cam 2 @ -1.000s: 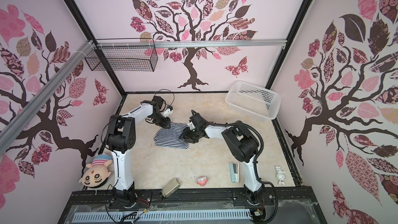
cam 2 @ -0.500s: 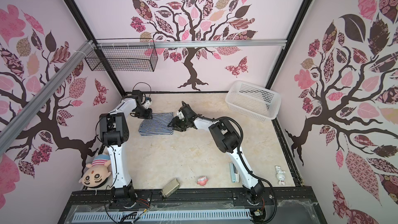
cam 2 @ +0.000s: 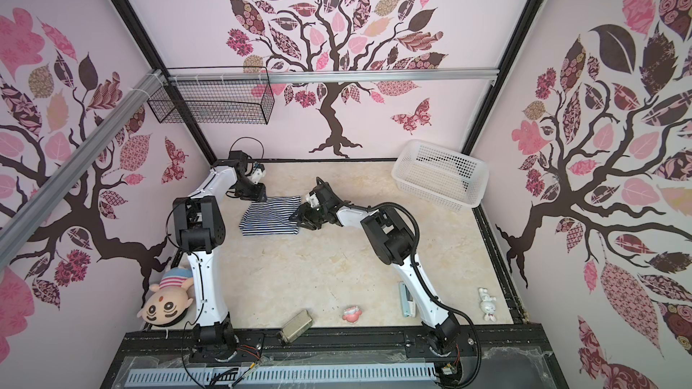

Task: Fold and stack tank tops
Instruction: Move the tank top to the middle-left of the table, then rotate the tank top at the middle-left of the table.

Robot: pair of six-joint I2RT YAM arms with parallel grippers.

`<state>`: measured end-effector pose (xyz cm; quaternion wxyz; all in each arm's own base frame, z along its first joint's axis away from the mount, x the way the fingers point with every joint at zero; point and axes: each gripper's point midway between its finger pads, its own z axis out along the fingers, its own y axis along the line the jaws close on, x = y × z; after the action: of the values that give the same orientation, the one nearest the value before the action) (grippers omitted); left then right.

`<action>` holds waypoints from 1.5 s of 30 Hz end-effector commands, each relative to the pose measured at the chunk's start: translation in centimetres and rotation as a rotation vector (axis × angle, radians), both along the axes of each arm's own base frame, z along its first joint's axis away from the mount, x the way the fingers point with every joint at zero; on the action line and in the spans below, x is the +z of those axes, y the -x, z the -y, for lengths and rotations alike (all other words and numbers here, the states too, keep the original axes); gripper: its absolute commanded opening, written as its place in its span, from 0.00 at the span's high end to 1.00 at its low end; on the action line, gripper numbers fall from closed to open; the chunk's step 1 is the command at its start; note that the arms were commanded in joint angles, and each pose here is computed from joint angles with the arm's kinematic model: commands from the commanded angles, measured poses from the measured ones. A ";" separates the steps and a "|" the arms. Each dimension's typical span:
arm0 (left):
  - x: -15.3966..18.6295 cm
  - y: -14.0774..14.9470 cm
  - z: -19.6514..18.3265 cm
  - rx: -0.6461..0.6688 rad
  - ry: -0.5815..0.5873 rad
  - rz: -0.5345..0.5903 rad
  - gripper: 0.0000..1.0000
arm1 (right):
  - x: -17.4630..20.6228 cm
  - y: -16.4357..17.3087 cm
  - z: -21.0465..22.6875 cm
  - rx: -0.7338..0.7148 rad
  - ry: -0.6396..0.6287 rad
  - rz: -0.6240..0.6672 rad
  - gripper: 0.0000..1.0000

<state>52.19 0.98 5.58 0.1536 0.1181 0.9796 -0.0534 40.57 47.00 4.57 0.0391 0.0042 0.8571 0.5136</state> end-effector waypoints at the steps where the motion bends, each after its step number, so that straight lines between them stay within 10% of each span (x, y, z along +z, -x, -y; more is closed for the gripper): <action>1: 0.0 0.6 0.9 -0.034 0.033 -0.038 0.55 | -0.4 3.8 -0.3 0.033 0.060 -0.072 0.49; 19: 16.1 12.7 3.9 -0.023 0.157 0.327 0.46 | 13.9 4.4 13.1 -0.098 0.287 0.287 0.19; 35: 3.7 10.9 3.7 0.008 0.173 0.168 0.46 | 17.2 10.6 32.8 -0.520 0.700 0.651 0.11; 45: -1.4 11.5 2.9 0.054 0.139 0.040 0.47 | 15.9 13.3 34.2 -0.513 0.700 0.639 0.11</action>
<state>40.91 -1.99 4.83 0.1862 0.0882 0.9715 -0.1174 27.87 13.62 21.38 0.4269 0.0446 0.8874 0.1684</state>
